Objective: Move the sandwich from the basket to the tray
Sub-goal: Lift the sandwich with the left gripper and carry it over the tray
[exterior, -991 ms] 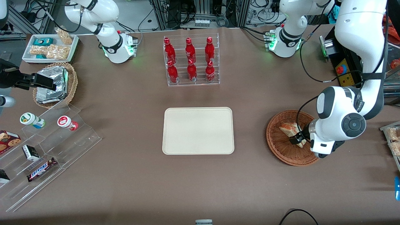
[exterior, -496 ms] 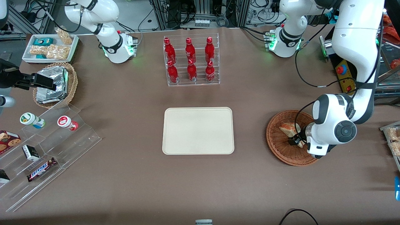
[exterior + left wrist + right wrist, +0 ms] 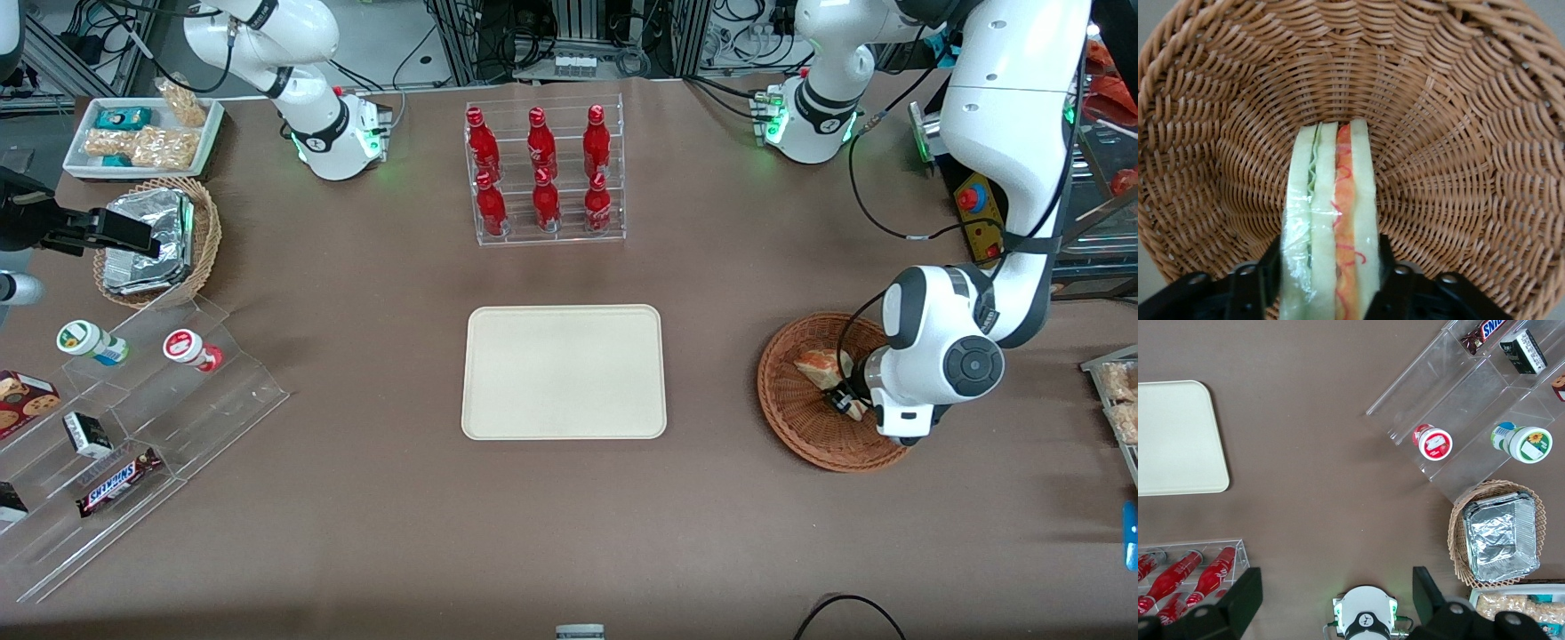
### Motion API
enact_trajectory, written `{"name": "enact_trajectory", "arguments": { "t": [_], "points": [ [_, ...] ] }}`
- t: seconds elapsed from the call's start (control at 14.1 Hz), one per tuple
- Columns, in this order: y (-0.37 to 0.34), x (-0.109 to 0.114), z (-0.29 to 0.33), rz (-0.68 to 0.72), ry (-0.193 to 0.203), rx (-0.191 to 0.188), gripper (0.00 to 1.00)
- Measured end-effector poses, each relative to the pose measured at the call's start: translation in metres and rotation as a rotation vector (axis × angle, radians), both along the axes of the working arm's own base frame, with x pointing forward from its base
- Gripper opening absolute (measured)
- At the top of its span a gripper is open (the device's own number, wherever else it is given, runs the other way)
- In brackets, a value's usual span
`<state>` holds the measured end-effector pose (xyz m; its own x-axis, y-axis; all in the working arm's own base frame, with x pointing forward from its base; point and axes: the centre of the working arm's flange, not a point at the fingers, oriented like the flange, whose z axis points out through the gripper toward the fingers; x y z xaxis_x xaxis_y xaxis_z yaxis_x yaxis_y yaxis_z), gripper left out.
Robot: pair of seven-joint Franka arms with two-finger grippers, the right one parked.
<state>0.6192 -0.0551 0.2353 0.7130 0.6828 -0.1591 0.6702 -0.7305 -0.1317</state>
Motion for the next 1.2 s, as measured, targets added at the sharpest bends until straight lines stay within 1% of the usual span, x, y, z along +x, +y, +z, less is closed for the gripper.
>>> {"name": "enact_trajectory", "arguments": {
  "t": [0.14, 0.28, 0.5, 0.71, 0.85, 1.06, 1.2],
  "points": [
    [0.0, 0.001, 0.005, 0.001, -0.005, 0.0, 0.34],
    [0.0, 0.002, 0.016, 0.0, -0.012, 0.001, 0.2],
    [0.003, 0.006, 0.039, -0.011, 0.0, 0.005, 0.19],
    [0.022, 0.008, 0.071, -0.044, -0.002, -0.002, 0.19],
    [0.036, 0.004, 0.101, -0.087, 0.001, -0.01, 0.15],
    [0.035, -0.007, 0.145, -0.168, 0.005, -0.021, 0.15],
    [0.022, -0.014, 0.162, -0.214, 0.009, -0.026, 0.15]
  ]
}}
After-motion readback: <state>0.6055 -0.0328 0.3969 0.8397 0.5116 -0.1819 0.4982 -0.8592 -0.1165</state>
